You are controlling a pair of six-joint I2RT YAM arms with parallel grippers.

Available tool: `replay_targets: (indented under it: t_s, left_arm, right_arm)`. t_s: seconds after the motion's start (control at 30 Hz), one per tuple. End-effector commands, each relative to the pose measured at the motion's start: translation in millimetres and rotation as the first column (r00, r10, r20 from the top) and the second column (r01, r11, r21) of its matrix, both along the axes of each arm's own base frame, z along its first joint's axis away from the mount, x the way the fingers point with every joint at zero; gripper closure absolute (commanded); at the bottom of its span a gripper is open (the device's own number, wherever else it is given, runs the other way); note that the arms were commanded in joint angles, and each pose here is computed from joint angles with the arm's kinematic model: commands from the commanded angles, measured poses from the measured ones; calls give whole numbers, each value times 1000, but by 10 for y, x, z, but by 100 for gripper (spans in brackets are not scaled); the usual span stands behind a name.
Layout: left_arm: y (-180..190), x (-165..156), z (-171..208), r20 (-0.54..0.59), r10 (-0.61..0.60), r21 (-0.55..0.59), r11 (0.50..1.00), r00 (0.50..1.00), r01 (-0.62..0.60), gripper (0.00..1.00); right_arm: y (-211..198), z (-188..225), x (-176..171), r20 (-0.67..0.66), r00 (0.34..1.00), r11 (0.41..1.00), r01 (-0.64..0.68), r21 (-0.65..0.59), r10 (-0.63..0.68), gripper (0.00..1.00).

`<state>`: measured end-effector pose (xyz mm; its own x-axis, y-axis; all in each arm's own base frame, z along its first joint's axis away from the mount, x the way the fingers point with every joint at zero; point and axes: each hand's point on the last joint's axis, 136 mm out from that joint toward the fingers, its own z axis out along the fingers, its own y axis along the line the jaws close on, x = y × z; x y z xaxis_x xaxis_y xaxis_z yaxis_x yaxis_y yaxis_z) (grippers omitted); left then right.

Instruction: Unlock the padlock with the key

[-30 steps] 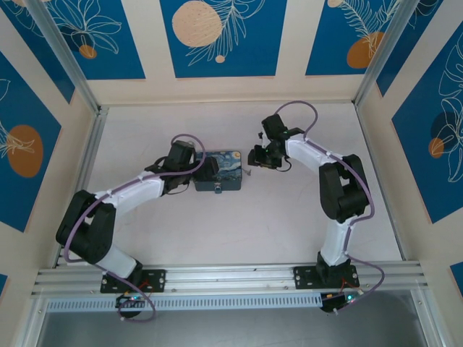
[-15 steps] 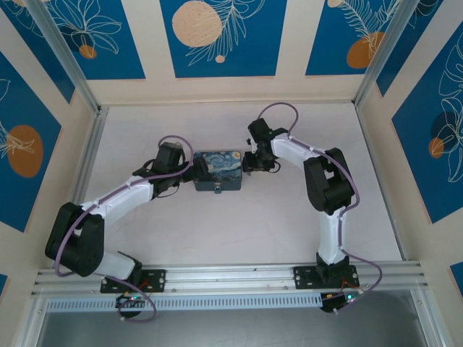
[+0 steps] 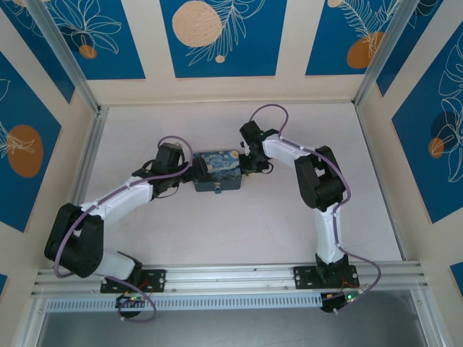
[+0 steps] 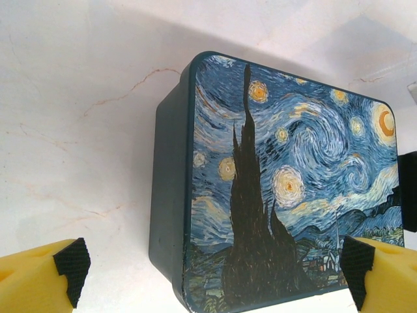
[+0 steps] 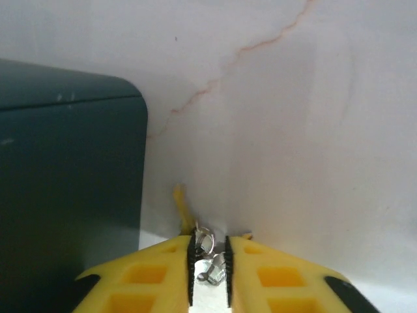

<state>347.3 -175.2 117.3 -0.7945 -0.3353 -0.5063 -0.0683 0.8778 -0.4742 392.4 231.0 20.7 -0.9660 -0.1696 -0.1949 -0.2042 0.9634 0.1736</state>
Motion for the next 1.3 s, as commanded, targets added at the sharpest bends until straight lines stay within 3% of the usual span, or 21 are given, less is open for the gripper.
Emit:
replay_targets:
  t_s: [0.0, 0.27, 0.43, 0.77, 1.0, 1.07, 1.1, 1.27]
  left_arm:
    - [38, 22, 23, -7, 8, -2, 1000, 1000, -8, 0]
    - [21, 22, 58, -2, -2, -8, 1000, 1000, 2, 0]
    - [5, -20, 35, -9, -9, -25, 1000, 1000, 9, 0]
    - [-72, -259, 47, -34, -48, -115, 992, 998, 44, 0]
    - [-75, -526, 66, -45, -52, -169, 985, 998, 44, 0]
    - [-92, -591, 65, -48, -57, -179, 983, 997, 48, 0]
    - [-104, -613, 71, -47, -62, -181, 982, 997, 53, 0]
    - [-167, -723, 118, -40, -84, -191, 979, 996, 75, 0]
  right_arm:
    - [-81, -33, -152, -26, 1000, 1000, 9, -23, -10, 83]
    - [-138, 24, -448, -40, 998, 999, 45, 17, -44, 100]
    - [-127, 160, -749, -28, 998, 997, 54, 59, -52, 100]
    - [105, 220, -1682, -44, 999, 990, -21, 139, 27, 100]
    - [94, 58, -1934, -93, 996, 988, 6, 152, 8, 100]
    - [68, 38, -1946, -96, 995, 991, 19, 135, -6, 60]
    - [53, 54, -1941, -90, 996, 991, 24, 128, -12, 54]
    - [-14, 285, -1906, -11, 998, 990, 57, 132, -56, 50]
